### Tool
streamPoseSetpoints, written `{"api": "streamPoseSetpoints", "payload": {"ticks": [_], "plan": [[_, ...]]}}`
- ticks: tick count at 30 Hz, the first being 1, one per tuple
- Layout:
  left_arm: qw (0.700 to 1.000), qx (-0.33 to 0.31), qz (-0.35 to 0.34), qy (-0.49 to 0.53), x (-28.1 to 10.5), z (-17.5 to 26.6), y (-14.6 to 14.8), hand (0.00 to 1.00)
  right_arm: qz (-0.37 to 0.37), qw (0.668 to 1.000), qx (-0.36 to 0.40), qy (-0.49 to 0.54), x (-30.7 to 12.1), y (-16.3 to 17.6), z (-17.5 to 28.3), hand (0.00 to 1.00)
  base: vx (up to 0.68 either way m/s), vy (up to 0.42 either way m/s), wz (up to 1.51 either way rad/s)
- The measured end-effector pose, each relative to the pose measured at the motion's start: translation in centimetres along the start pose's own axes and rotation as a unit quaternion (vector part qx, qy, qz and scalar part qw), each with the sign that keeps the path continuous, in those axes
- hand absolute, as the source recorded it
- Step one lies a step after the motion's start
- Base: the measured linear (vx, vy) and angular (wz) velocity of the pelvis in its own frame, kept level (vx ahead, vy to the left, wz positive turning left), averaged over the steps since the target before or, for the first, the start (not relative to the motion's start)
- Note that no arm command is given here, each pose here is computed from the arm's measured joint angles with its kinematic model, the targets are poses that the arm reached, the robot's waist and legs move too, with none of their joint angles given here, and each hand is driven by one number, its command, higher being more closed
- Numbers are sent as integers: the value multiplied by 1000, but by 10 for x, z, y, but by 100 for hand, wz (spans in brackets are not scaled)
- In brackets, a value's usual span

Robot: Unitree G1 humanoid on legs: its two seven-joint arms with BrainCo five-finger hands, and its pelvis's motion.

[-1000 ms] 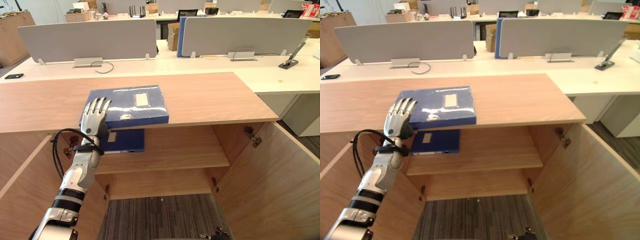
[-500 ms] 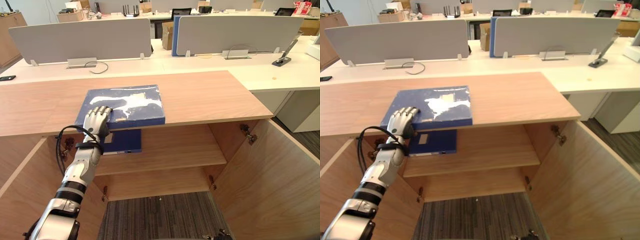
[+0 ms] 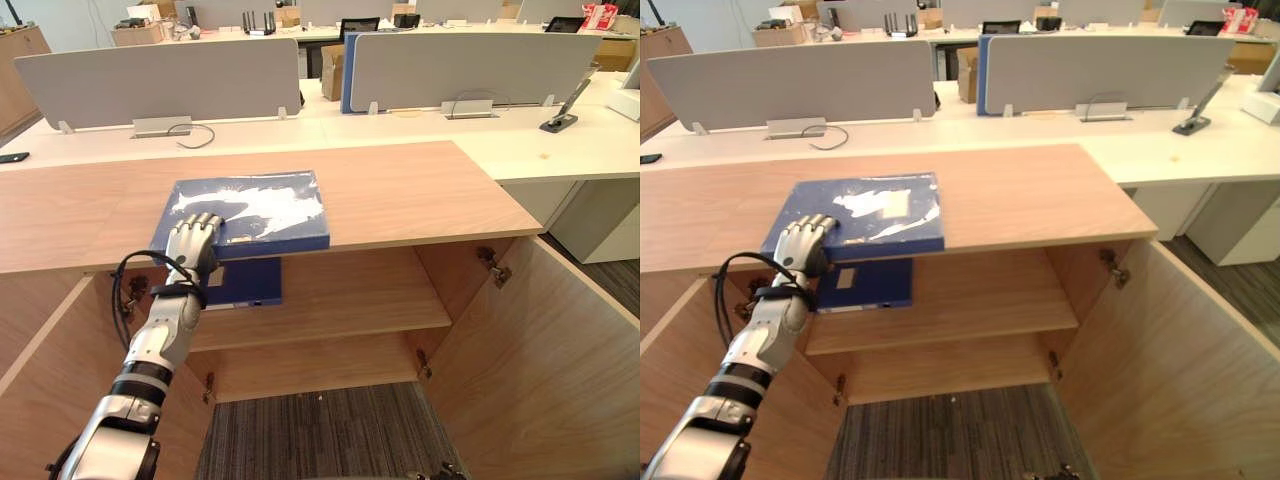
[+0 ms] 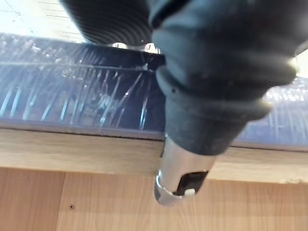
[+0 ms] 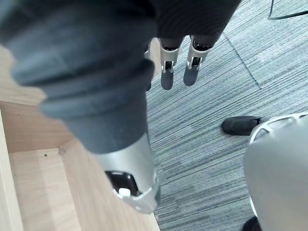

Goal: Walk over to the cabinet, pick up the folder, carry it to the office cabinet, place the folder inside the office cabinet, then close the office cabinet door

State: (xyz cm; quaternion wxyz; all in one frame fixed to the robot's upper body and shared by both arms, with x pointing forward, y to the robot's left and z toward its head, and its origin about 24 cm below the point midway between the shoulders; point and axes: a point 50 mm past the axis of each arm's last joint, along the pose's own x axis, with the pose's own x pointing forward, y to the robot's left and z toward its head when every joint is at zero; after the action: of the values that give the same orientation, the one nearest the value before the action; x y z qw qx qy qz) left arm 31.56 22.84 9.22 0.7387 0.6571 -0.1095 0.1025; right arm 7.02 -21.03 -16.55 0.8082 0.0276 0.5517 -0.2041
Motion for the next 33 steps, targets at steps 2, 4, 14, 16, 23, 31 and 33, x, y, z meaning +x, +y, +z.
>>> {"api": "streamPoseSetpoints", "payload": {"ticks": [2,4,14,16,23,31,33], "plan": [[1000,-13,10,-10,-8,4,5,100,0,1000,0,1,0,0,0,0,0,0,0],[999,-21,11,-29,-16,10,8,100,0,1000,-1,1,0,-1,0,0,0,0,0],[981,-127,-3,-145,-69,47,29,100,9,1000,-6,5,0,-1,0,0,-29,10,0],[974,-157,-10,-164,-74,52,34,100,14,1000,-8,6,0,-1,-1,0,-46,13,1],[967,-193,-6,-167,-77,51,41,100,20,1000,-13,6,0,1,-1,0,-19,5,1],[966,-210,23,-148,-77,51,41,100,26,999,-24,4,0,4,0,0,-4,1,0],[965,-224,36,-135,-77,52,40,100,26,999,-26,3,0,5,-1,0,0,0,0]]}}
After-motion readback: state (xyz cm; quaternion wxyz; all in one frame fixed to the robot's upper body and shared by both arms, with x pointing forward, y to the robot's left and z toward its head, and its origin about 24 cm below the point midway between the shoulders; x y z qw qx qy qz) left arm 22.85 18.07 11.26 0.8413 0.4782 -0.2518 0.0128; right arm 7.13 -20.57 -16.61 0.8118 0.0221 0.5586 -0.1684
